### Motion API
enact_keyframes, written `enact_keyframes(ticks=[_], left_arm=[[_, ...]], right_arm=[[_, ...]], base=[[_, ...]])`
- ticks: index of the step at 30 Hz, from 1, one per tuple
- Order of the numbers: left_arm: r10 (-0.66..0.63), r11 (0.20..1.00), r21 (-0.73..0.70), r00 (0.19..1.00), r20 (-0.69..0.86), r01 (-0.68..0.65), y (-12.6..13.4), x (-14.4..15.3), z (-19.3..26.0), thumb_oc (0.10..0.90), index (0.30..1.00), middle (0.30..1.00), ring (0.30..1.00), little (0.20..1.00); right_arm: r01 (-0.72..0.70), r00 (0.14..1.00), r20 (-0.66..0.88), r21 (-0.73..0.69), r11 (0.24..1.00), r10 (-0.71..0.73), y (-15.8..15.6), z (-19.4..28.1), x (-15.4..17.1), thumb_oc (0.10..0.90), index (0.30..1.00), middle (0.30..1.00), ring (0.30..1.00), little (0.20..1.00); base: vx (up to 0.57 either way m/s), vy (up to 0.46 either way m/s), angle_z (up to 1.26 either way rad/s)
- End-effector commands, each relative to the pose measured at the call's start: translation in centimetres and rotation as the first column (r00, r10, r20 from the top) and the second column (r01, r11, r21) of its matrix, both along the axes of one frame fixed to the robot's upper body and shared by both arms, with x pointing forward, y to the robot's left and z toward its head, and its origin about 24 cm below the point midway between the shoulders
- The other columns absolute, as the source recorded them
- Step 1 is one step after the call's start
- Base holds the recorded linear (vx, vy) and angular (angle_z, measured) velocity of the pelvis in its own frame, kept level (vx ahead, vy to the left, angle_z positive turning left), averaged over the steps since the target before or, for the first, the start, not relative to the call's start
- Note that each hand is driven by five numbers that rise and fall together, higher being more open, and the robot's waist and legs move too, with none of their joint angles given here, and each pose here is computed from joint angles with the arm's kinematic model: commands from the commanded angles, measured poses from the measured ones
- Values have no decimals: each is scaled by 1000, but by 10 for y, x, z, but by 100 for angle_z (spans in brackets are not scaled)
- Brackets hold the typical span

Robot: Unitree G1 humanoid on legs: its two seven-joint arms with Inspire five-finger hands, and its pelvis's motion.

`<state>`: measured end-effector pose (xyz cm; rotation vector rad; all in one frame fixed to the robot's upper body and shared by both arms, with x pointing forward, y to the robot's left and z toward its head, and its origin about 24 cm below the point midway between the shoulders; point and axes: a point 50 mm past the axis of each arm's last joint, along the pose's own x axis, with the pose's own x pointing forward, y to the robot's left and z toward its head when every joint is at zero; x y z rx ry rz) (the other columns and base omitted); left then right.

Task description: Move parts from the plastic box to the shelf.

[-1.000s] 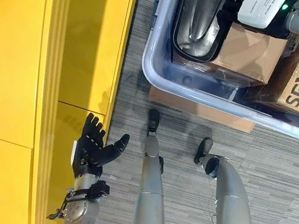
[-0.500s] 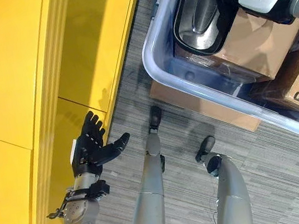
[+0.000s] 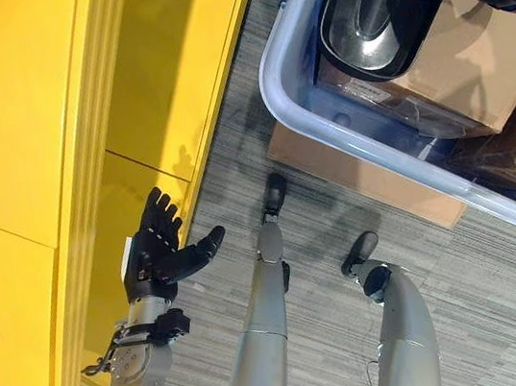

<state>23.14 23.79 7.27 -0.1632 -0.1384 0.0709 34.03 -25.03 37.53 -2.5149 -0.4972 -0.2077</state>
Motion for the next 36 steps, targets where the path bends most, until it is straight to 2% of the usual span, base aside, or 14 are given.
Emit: enact_keyframes(ticks=[1, 17, 18, 19, 20, 36], left_arm=[[52, 999, 3, 989, 135, -53, 13, -7, 23, 900, 1000, 1000, 1000, 1000], [83, 996, -41, 983, 161, -78, 13, -9, 25, 900, 1000, 1000, 1000, 1000], [84, 996, -46, 983, 162, -78, 13, -9, 24, 900, 1000, 1000, 1000, 1000], [83, 996, -50, 983, 161, -76, 12, -9, 24, 900, 1000, 1000, 1000, 1000], [83, 996, -51, 983, 163, -76, 12, -9, 24, 900, 1000, 1000, 1000, 1000], [52, 998, -47, 986, 158, -45, 4, -2, 23, 900, 1000, 1000, 1000, 1000]], right_arm=[[56, 998, 5, -14, 998, -56, -3, 7, 3, 900, 1000, 1000, 1000, 1000], [84, 995, -48, 19, 996, -83, -6, -12, 17, 900, 1000, 1000, 1000, 1000], [83, 996, -47, 23, 996, -82, -6, -12, 18, 841, 918, 918, 918, 918], [84, 995, -54, 26, 996, -82, -5, -14, 19, 594, 572, 572, 572, 572], [82, 995, -61, 28, 996, -80, -4, -15, 20, 400, 300, 300, 300, 300], [-9, 990, -138, 47, 999, 15, 20, -32, 26, 400, 300, 300, 300, 300]], base=[[0, 0, 0], [-5, 13, -1], [-2, 19, -4], [-1, 7, -4], [1, 16, -4], [-15, 9, -4]])
